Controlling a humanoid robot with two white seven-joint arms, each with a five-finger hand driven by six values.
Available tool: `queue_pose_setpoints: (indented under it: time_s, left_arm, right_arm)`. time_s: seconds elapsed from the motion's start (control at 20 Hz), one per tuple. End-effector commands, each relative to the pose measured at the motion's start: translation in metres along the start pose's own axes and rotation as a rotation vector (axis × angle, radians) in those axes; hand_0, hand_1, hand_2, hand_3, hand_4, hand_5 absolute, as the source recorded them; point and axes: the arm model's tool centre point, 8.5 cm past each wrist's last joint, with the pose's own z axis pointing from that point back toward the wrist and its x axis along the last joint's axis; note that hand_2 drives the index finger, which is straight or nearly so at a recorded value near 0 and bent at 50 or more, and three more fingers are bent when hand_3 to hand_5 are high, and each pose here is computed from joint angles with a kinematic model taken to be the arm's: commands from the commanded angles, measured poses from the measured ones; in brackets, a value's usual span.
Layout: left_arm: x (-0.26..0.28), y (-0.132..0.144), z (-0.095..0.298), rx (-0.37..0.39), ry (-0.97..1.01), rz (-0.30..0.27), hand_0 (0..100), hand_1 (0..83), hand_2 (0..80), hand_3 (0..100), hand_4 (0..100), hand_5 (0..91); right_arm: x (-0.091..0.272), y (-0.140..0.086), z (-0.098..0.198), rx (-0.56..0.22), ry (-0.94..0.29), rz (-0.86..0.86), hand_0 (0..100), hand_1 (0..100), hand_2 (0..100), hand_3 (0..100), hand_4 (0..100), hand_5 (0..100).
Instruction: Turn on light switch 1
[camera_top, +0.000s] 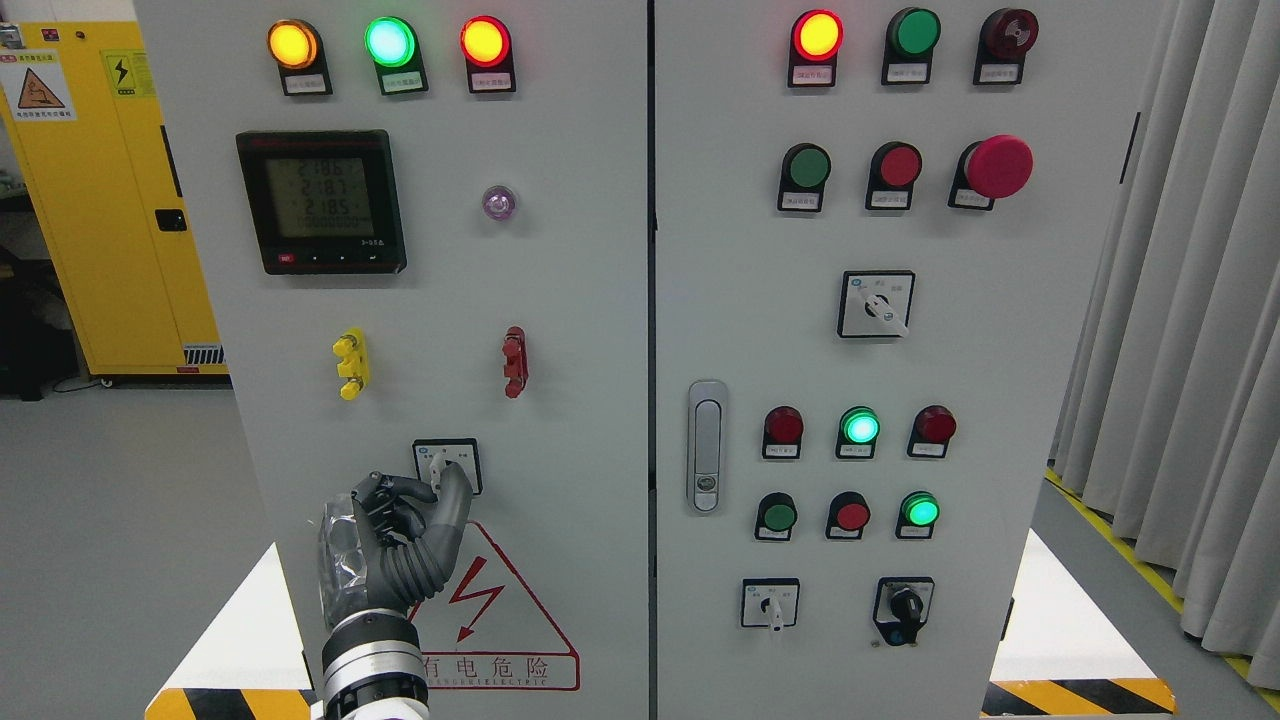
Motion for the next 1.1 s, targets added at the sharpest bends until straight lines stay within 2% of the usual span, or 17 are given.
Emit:
queue_pose_setpoints:
  time_s: [0.0,1.05]
  left_arm:
    - [-0.0019,-0.0007,-0.0002,-0.001,0.010,-0.003,55,63.4,67.0,100,91,84.7]
    - [-0.0017,-0.0008,-0.0002,-0.002,0.008,-0.001,66,58.7,67.2,100,91,84.5]
  right_arm:
    - [-0.0007,-0.0002,0.0000,-0.003,0.007,-0.028,0,50,4,0,0,0]
    - [-0.0007,-0.0001,0.0000,-0.002,0.007,-0.028,0,50,4,0,0,0]
